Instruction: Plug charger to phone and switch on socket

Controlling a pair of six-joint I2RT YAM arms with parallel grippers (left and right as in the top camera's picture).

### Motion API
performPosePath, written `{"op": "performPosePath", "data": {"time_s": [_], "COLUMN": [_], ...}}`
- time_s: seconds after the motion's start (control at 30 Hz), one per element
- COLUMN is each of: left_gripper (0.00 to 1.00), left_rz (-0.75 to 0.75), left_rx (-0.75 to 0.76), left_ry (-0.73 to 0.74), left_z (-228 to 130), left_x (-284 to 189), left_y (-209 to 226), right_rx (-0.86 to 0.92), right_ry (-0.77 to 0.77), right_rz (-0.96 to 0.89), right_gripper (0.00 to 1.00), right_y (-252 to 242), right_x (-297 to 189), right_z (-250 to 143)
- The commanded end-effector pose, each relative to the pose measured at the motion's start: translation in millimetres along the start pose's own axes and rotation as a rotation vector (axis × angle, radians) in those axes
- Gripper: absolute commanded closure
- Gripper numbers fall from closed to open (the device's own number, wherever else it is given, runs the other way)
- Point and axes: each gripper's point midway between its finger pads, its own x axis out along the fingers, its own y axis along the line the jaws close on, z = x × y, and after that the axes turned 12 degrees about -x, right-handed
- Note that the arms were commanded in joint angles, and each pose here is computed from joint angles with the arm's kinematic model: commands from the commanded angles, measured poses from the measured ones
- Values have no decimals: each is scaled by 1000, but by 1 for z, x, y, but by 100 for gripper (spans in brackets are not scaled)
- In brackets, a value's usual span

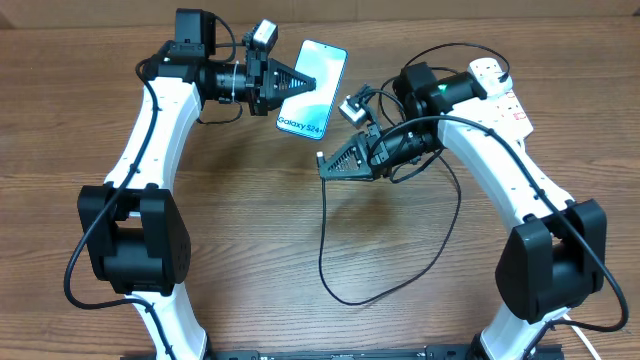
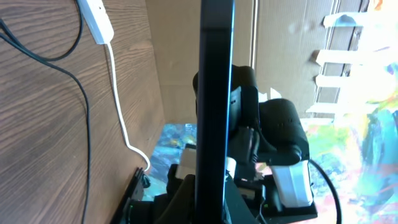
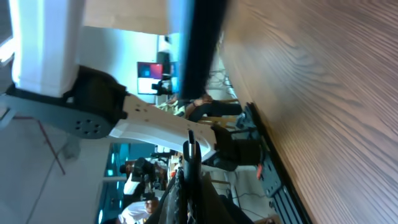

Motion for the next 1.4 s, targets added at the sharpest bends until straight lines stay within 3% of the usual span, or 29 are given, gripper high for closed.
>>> {"op": "performPosePath", "data": {"time_s": [0.0,0.6,1.13,1.37], "left_gripper": [96,96,96,96], "left_rz": [-3,18,9,-11], "left_rx": [-19,-64,8,20], "left_ry": [3,-64,-180,-224], "left_z": [1,27,54,64], "left_x": [1,11,7,-3], "left_y": [-10,-26,-45,-55], "right_rx": [-70,-83,83,52], "right_ry": [-33,-84,-196,-245], "right_rz": [64,92,-137,-121], "right_gripper": [96,96,96,96], "right_y": [23,23,-15,-6], "right_x": [-1,-9,-16,-19], "right_z": [8,35,87,107]}}
